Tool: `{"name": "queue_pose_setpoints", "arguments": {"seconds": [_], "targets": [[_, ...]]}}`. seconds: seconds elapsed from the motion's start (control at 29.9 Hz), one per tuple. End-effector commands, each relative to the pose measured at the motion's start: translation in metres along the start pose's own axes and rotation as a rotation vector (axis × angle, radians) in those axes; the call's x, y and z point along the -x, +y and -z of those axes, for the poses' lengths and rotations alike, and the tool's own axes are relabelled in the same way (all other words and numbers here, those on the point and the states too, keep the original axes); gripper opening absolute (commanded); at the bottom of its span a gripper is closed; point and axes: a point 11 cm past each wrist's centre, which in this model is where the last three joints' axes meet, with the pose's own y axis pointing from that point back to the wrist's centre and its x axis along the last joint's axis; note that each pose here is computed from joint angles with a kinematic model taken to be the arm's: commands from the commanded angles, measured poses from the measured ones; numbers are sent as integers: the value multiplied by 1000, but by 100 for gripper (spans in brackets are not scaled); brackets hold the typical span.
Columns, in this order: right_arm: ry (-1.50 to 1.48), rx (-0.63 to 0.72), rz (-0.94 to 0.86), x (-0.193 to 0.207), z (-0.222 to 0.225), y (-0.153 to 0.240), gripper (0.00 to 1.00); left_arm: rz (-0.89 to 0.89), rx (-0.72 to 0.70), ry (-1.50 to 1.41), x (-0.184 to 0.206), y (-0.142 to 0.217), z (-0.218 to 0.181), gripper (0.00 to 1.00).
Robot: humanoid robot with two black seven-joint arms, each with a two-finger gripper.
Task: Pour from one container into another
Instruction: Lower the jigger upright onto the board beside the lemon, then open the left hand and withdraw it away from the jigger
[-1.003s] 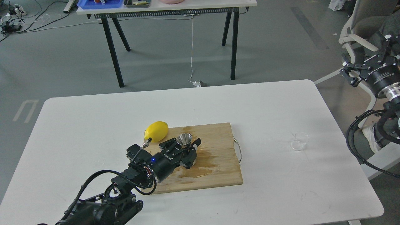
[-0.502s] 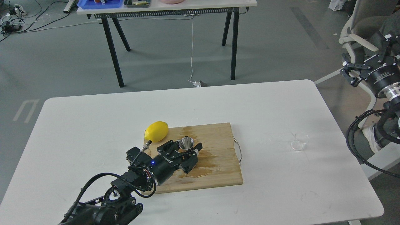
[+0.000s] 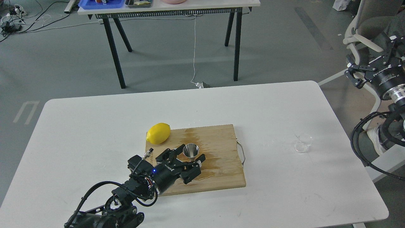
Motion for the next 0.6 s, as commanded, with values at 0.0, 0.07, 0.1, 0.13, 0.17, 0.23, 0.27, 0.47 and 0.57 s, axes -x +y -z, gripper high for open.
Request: {"name": "queue_pose_setpoints", "arguments": {"seconds": [0.0, 0.07, 0.1, 0.13, 0.17, 0.23, 0.27, 0.47, 0.57], "targets": [[0, 0, 0, 0, 0, 0, 99, 11, -8, 14, 8, 5, -1, 99], [1, 2, 0, 0, 0, 0, 99, 16, -12, 21, 12, 8, -1, 99], [1, 2, 0, 0, 0, 0, 99, 18, -13, 23, 14, 8, -1, 99], [1, 2, 0, 0, 0, 0, 99, 19, -13, 25, 14, 9, -1, 99], [1, 2, 0, 0, 0, 0, 99, 21, -15, 27, 15, 10, -2, 99], [-1, 1, 0, 0, 0, 0, 99, 27, -19, 35, 20, 12, -2, 99], [1, 2, 0, 0, 0, 0, 99, 28, -20, 37, 21, 13, -2, 99], [1, 3, -2, -1, -1, 1, 99, 28, -20, 41, 22, 14, -3, 99], [0, 8, -6, -2, -3, 2, 99, 13, -4, 61, 22, 13, -11, 99]]}}
